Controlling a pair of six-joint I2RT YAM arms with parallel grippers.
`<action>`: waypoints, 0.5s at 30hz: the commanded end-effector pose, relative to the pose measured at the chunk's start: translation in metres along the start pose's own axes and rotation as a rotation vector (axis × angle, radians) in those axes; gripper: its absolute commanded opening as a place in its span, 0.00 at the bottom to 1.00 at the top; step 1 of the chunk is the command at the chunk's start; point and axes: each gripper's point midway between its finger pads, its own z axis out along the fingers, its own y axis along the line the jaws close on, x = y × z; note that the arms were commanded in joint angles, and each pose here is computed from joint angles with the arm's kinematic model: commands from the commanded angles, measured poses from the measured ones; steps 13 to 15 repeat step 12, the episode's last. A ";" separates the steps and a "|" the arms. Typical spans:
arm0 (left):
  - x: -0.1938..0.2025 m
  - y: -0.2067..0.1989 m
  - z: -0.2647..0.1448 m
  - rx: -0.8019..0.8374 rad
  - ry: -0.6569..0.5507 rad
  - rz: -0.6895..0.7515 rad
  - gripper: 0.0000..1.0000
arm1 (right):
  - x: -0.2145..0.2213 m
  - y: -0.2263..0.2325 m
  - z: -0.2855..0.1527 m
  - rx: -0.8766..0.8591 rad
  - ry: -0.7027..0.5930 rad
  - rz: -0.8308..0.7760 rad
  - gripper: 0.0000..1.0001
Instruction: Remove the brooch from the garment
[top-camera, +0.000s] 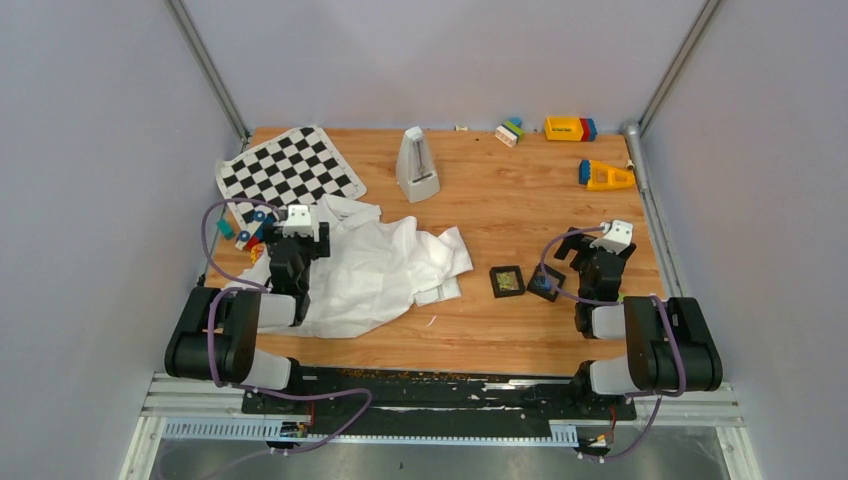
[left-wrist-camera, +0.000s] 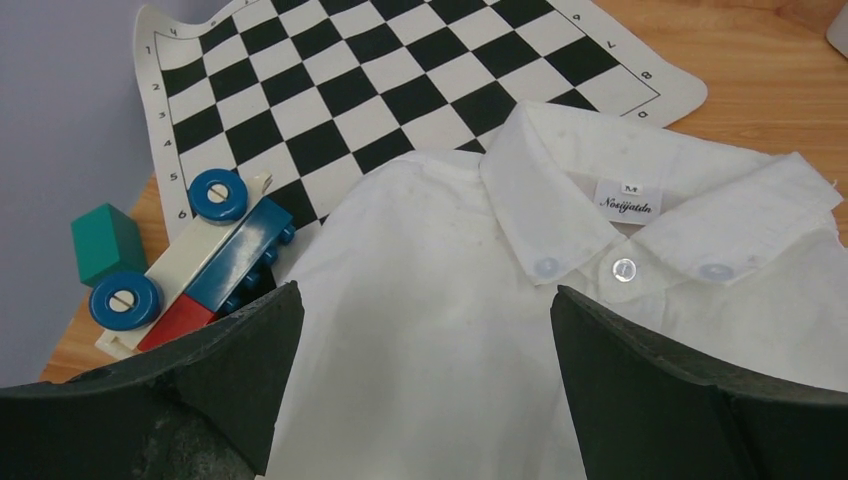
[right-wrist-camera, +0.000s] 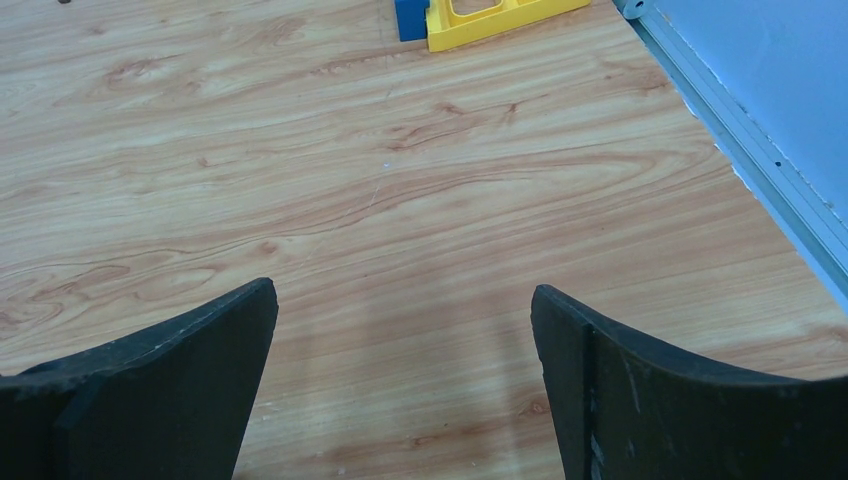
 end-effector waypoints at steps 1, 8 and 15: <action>-0.027 0.003 0.005 -0.010 -0.095 -0.047 1.00 | -0.030 0.010 0.006 -0.032 -0.097 0.035 1.00; -0.025 0.001 0.007 0.002 -0.076 -0.040 1.00 | -0.030 0.010 0.006 -0.032 -0.098 0.035 1.00; -0.025 0.001 0.008 0.007 -0.077 -0.043 1.00 | -0.030 0.010 0.006 -0.031 -0.097 0.035 1.00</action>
